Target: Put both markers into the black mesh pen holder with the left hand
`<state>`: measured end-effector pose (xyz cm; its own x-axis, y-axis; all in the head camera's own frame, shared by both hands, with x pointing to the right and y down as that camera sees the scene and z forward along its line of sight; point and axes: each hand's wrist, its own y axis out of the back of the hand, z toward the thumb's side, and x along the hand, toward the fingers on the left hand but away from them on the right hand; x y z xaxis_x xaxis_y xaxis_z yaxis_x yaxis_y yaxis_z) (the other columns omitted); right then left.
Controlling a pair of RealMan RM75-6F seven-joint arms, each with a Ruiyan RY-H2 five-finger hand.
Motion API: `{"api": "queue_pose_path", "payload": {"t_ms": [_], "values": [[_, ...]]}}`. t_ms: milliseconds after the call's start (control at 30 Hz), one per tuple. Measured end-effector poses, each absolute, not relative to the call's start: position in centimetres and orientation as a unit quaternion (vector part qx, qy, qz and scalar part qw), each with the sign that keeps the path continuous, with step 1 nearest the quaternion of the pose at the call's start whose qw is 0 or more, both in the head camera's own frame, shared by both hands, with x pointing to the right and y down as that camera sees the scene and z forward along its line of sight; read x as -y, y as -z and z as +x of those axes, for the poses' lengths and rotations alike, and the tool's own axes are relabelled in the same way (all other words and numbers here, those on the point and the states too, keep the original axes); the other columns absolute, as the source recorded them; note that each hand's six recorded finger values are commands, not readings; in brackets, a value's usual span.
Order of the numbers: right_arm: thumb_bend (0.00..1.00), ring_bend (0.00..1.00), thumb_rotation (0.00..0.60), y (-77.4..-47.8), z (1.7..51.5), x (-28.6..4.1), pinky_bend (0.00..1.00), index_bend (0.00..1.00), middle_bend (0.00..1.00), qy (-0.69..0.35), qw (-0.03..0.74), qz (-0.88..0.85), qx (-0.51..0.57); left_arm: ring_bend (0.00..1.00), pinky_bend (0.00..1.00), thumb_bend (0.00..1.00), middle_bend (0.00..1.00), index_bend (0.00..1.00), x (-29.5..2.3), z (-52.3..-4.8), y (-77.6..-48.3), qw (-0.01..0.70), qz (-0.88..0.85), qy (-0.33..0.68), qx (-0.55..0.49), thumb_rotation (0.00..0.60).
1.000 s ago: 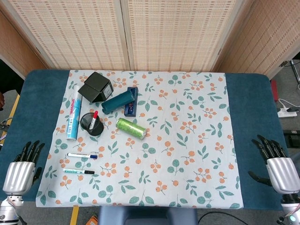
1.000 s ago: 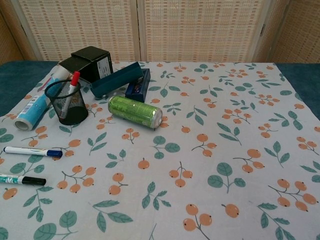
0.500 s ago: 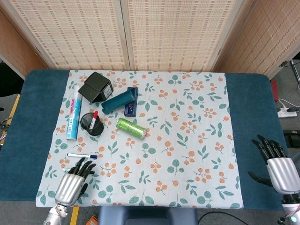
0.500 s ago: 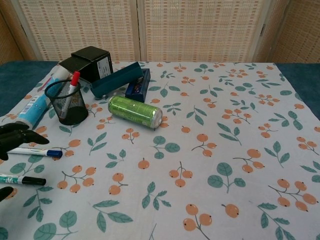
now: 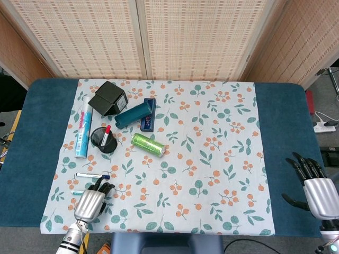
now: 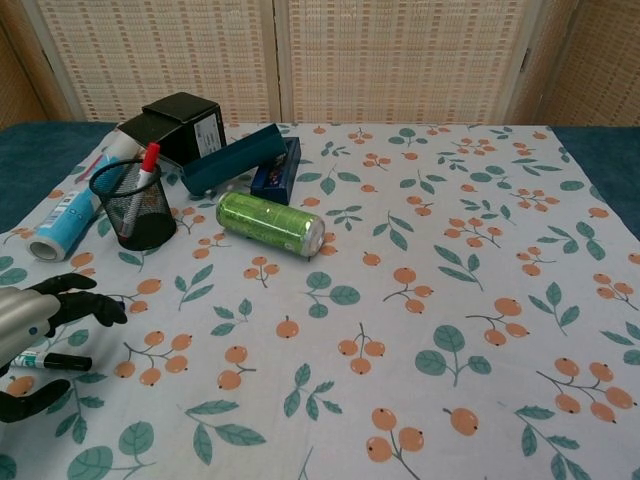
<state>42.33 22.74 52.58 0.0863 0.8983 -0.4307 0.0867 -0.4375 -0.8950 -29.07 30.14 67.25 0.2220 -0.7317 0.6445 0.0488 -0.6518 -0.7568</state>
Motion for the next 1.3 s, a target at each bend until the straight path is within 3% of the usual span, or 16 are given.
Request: {"api": "queue_pose_path", "payload": {"t_ms": [233, 667, 933, 1300], "values": [[0.06, 0.12, 0.6, -52.7, 42.3, -22.7, 0.12, 0.16, 0.04, -0.556, 0.364, -0.641, 0.383, 0.14, 0.36, 0.34, 0.38, 0.37, -29.8, -29.9, -67.7, 0.352, -0.684, 0.588, -0.251, 0.6], [0.06, 0.13, 0.6, -52.6, 42.3, -22.7, 0.13, 0.18, 0.04, -0.556, 0.366, -0.641, 0.383, 0.16, 0.36, 0.34, 0.4, 0.4, -30.0, -30.6, -68.7, 0.366, -0.664, 0.603, -0.247, 0.6], [0.06, 0.13, 0.6, -52.6, 42.4, -22.7, 0.13, 0.2, 0.04, -0.557, 0.365, -0.639, 0.385, 0.2, 0.36, 0.34, 0.46, 0.56, -29.9, -30.9, -69.1, 0.379, -0.65, 0.607, -0.254, 0.6], [0.06, 0.13, 0.6, -52.5, 42.3, -22.8, 0.13, 0.23, 0.04, -0.555, 0.367, -0.64, 0.384, 0.21, 0.35, 0.34, 0.35, 0.44, -30.4, -31.2, -69.5, 0.381, -0.641, 0.617, -0.252, 0.6]]}}
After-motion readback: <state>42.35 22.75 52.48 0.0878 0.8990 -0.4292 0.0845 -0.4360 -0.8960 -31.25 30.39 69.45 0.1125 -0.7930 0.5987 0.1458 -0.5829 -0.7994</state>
